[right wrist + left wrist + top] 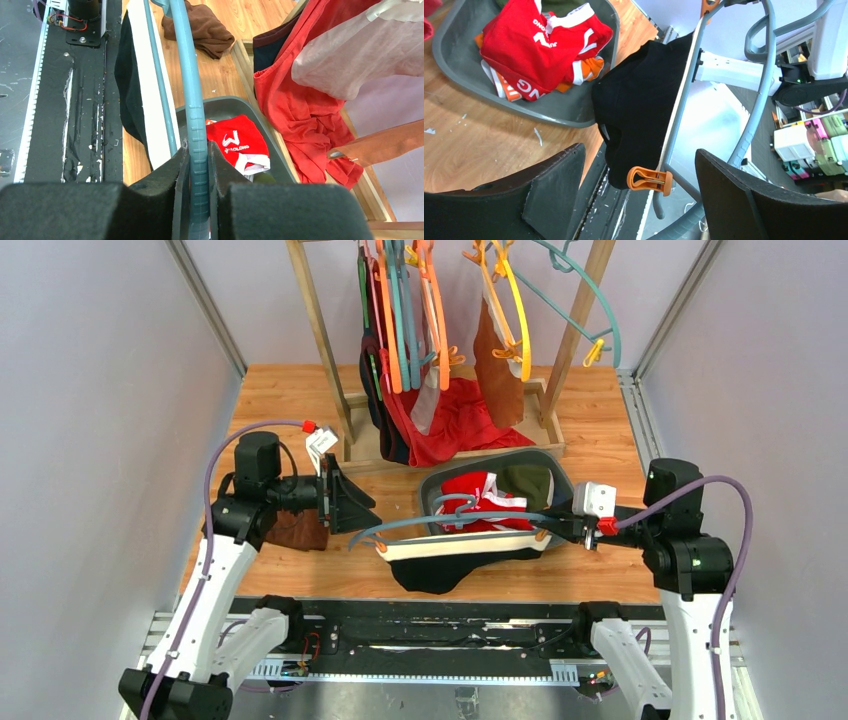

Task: Remove the underwear clipped to the hanger
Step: Remove the underwear from the hanger.

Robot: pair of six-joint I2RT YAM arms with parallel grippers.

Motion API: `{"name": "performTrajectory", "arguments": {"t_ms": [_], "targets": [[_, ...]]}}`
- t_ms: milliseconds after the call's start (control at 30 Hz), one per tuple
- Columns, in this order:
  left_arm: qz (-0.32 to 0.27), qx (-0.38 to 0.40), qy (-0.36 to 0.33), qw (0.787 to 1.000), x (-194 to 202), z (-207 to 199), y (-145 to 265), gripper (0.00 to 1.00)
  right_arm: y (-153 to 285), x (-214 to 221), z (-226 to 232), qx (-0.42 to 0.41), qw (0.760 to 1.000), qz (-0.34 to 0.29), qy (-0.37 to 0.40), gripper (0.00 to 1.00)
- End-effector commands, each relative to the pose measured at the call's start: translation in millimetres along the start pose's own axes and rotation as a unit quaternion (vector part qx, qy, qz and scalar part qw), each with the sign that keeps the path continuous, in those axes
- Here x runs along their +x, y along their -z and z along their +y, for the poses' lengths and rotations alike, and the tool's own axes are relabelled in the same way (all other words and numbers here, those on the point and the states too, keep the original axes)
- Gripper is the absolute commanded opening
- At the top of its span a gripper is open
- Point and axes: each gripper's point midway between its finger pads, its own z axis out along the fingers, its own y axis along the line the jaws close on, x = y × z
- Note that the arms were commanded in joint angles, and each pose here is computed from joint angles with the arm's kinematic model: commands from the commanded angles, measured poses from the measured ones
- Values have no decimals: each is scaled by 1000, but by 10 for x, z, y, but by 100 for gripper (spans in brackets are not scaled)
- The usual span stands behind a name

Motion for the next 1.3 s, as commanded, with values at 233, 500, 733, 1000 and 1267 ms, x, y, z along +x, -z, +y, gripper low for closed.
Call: {"name": "performTrajectory", "arguments": {"t_ms": [233, 500, 733, 1000, 1267], "targets": [[-16, 4, -2, 1000, 3, -49, 53, 80, -43, -96, -75, -4, 999, -28, 45, 1], [-6, -9, 1, 1000, 77, -33, 79, 79, -32, -186, -24, -10, 997, -44, 63, 1], [-4, -2, 19, 1000, 81, -50, 79, 77, -26, -167, 22, -13, 996, -43, 80, 1], [-5, 21, 35, 999, 94, -109, 72, 71, -39, -126, -83, 4, 995, -37, 87, 1], [-7, 25, 39, 999, 116, -104, 66, 67, -45, -122, -108, 8, 996, -38, 85, 1]]}}
